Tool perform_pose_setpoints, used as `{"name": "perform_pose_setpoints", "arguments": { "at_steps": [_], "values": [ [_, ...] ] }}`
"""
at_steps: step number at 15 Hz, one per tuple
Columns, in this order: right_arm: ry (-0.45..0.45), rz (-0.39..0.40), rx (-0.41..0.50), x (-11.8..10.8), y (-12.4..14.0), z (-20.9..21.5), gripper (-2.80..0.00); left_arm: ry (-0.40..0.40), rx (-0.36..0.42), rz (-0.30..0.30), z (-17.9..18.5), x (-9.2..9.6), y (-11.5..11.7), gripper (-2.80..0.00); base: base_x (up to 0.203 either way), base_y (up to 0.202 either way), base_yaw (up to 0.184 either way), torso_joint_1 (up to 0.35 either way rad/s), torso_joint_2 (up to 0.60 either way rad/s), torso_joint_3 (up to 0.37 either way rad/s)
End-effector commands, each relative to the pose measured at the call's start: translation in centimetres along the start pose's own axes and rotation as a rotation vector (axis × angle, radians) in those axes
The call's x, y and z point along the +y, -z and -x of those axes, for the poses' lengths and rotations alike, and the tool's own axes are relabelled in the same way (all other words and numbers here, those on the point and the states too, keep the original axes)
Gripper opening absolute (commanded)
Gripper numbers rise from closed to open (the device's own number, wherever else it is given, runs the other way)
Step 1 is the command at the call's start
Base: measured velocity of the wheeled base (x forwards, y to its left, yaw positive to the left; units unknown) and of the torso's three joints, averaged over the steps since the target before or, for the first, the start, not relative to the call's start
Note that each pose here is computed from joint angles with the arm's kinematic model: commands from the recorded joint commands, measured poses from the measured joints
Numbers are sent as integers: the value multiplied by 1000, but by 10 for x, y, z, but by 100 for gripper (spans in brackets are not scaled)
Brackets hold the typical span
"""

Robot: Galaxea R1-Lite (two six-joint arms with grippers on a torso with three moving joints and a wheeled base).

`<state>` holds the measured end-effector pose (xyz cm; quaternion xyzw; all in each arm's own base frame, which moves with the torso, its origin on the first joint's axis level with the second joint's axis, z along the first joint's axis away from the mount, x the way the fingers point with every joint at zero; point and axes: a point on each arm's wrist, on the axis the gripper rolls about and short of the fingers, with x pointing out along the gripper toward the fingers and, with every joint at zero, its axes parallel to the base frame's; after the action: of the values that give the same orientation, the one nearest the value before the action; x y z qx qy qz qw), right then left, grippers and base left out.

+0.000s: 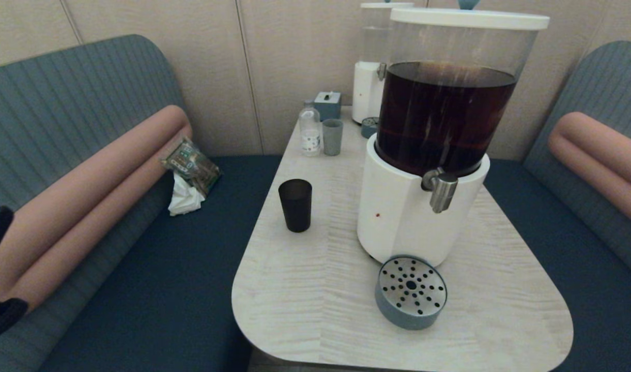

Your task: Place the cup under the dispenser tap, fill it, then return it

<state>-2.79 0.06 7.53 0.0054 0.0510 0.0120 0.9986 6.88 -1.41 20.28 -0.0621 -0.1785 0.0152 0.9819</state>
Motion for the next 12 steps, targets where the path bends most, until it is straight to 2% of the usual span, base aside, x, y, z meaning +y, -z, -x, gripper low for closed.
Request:
{"name": "perform_pose_setpoints", "arguments": {
  "at_steps": [1,3,6,12],
  "values": [
    [-1,-1,2,0,0,0,-280,-55,-68,12,61,22,-14,-280,0,0,0,0,0,0],
    [0,0,2,0,0,0,-280,-129,-63,27,81,27,-12,-280,0,0,0,0,0,0],
    [-1,0,2,0,0,0,-280,-266,-24,-9,88,27,-4,-280,0,0,0,0,0,0],
    [-1,-1,2,0,0,0,-280,-259,-183,-4,123,27,-4,-280,0,0,0,0,0,0]
  ]
}}
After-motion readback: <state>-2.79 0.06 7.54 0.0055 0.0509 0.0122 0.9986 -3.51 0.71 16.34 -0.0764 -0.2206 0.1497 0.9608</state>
